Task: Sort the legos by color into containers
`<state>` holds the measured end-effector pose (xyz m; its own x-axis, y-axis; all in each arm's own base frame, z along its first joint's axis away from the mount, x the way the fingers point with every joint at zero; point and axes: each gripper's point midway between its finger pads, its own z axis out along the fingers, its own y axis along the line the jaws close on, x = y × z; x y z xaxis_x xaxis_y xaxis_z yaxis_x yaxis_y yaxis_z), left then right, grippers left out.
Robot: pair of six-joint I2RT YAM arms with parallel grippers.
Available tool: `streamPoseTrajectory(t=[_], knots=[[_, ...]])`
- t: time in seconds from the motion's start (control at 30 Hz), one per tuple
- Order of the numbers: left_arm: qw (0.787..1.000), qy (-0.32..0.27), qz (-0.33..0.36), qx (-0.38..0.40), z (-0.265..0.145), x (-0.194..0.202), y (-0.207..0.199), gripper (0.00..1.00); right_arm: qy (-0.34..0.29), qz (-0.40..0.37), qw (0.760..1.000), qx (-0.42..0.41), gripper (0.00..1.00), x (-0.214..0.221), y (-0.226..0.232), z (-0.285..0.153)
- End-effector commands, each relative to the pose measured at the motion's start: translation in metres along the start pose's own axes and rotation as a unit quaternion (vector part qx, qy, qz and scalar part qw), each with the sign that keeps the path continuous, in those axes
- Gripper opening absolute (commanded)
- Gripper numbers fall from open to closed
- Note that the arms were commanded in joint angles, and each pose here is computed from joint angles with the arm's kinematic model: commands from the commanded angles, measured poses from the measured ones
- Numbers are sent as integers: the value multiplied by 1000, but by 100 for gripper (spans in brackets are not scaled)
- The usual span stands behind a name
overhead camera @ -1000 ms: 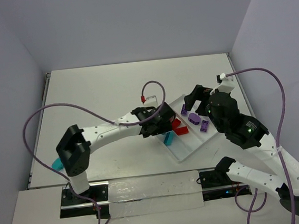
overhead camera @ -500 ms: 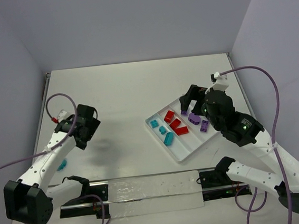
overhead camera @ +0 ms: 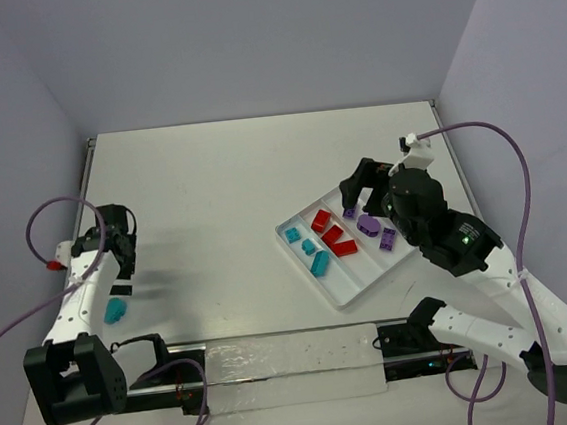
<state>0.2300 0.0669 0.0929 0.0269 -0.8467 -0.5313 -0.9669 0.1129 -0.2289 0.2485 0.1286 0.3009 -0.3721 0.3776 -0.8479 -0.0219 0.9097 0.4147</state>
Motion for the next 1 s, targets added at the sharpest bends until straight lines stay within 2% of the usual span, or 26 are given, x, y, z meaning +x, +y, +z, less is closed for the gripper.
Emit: streamPoseTrajectory(t=[0.0, 0.27, 0.43, 0.7, 0.97], knots=[[997, -36, -65, -22, 16, -25, 15, 99, -27, 5, 1000, -14, 97, -24, 10, -7], [992, -49, -111, -36, 37, -42, 35, 99, -17, -5, 1000, -23, 97, -24, 19, -3], [986, -82, -132, -58, 38, -55, 51, 99, -14, -5, 1000, -24, 97, -26, 23, 0], [986, -47, -137, -81, 49, -38, 66, 99, -6, -5, 1000, -25, 97, -22, 26, 4], [987, -44, -131, -86, 49, -36, 70, 99, -3, -5, 1000, -31, 97, -22, 32, 6]])
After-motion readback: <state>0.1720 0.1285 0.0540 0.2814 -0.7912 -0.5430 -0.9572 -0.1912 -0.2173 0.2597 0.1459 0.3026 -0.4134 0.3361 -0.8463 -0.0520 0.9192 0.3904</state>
